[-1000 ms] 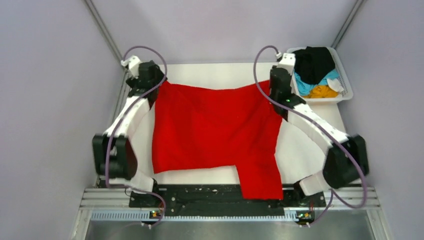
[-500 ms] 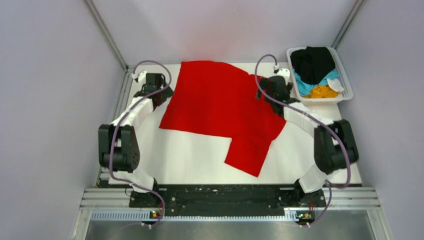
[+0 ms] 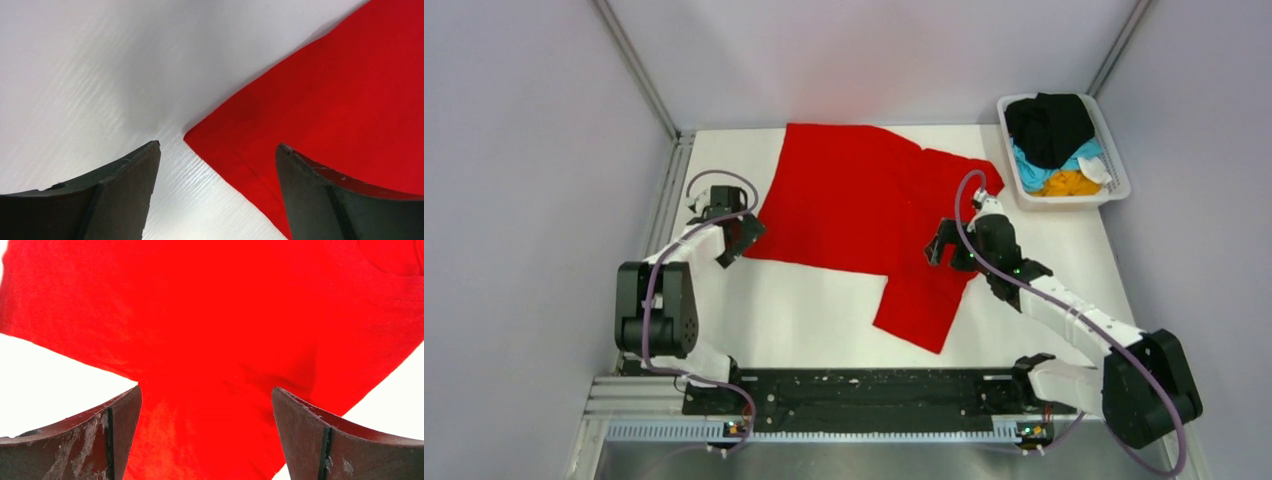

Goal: Fold and stack the t-shirts
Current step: Flatten out the tshirt

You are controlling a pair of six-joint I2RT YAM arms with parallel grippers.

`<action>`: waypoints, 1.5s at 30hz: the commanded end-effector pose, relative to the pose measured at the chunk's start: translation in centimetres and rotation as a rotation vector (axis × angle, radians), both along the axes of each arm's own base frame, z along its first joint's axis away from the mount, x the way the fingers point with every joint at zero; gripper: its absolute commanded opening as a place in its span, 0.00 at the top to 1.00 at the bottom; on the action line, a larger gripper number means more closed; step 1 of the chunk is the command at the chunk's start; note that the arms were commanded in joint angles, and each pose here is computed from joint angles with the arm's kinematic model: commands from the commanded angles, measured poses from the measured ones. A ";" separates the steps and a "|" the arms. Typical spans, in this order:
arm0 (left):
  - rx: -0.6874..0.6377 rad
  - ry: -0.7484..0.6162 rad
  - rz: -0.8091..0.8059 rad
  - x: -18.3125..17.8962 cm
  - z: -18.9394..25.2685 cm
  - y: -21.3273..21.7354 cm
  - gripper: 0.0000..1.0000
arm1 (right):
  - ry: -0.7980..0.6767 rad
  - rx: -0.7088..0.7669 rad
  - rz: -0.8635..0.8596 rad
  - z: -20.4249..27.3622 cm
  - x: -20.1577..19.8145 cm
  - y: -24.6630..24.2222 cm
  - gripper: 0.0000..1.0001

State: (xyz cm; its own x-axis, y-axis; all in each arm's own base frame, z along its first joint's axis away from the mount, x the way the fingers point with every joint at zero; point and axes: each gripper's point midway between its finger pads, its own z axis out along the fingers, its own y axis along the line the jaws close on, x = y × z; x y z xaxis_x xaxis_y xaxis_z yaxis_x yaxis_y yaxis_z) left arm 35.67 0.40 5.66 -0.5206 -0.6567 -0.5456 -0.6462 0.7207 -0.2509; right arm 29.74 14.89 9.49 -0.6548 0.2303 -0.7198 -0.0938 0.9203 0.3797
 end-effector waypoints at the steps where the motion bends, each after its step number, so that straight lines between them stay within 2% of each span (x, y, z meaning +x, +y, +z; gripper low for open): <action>1: -0.107 0.027 -0.051 2.8 -1.0 -1.9 0.14 | -0.021 0.015 -0.046 1.4 -0.5 -0.6 0.01; 3: -0.167 0.085 -0.095 2.5 -1.9 -3.2 0.24 | -0.019 0.007 -0.066 1.3 -0.7 -1.1 0.02; 6: -0.249 0.136 -0.153 1.3 -3.0 -5.1 0.33 | -0.019 0.009 -0.067 1.4 -0.9 -1.1 0.02; 10: -0.208 0.168 -0.171 0.5 -3.5 -5.1 0.37 | -0.013 0.000 -0.070 1.2 -1.0 -1.3 0.02; 12: -0.201 0.183 -0.167 0.6 -4.1 -5.0 0.44 | -0.007 -0.008 -0.065 1.0 -1.2 -1.2 0.03; 13: -0.208 0.190 -0.175 0.7 -4.2 -5.2 0.55 | -0.006 -0.013 -0.065 1.0 -1.2 -1.2 0.03; 16: -0.224 0.186 -0.195 1.2 -4.3 -5.8 0.99 | 0.005 -0.039 -0.070 0.7 -1.7 -1.4 0.03; 21: -0.160 0.129 -0.161 0.5 -3.0 -4.6 1.00 | 0.055 -0.057 -0.035 -0.2 -3.5 -0.1 0.05; 24: -0.115 0.097 -0.111 -1.0 -2.2 -3.4 1.00 | 0.093 -0.105 0.055 -0.2 -5.7 2.2 0.06; 28: -0.132 0.047 -0.100 -3.0 -1.5 -3.5 1.00 | 0.210 -0.189 0.125 -1.7 -10.3 3.2 0.10; 35: -0.157 0.051 -0.083 -6.6 -2.5 -4.2 1.00 | 0.399 -0.279 0.242 -4.4 -17.3 3.6 0.22; 43: -0.135 0.006 -0.055 -7.4 -1.4 -3.9 1.00 | 0.500 -0.389 0.220 -7.7 -19.0 2.7 0.31; 45: -0.139 -0.004 -0.056 -7.4 -1.2 -4.0 1.00 | 0.508 -0.415 0.189 -8.5 -18.9 2.3 0.37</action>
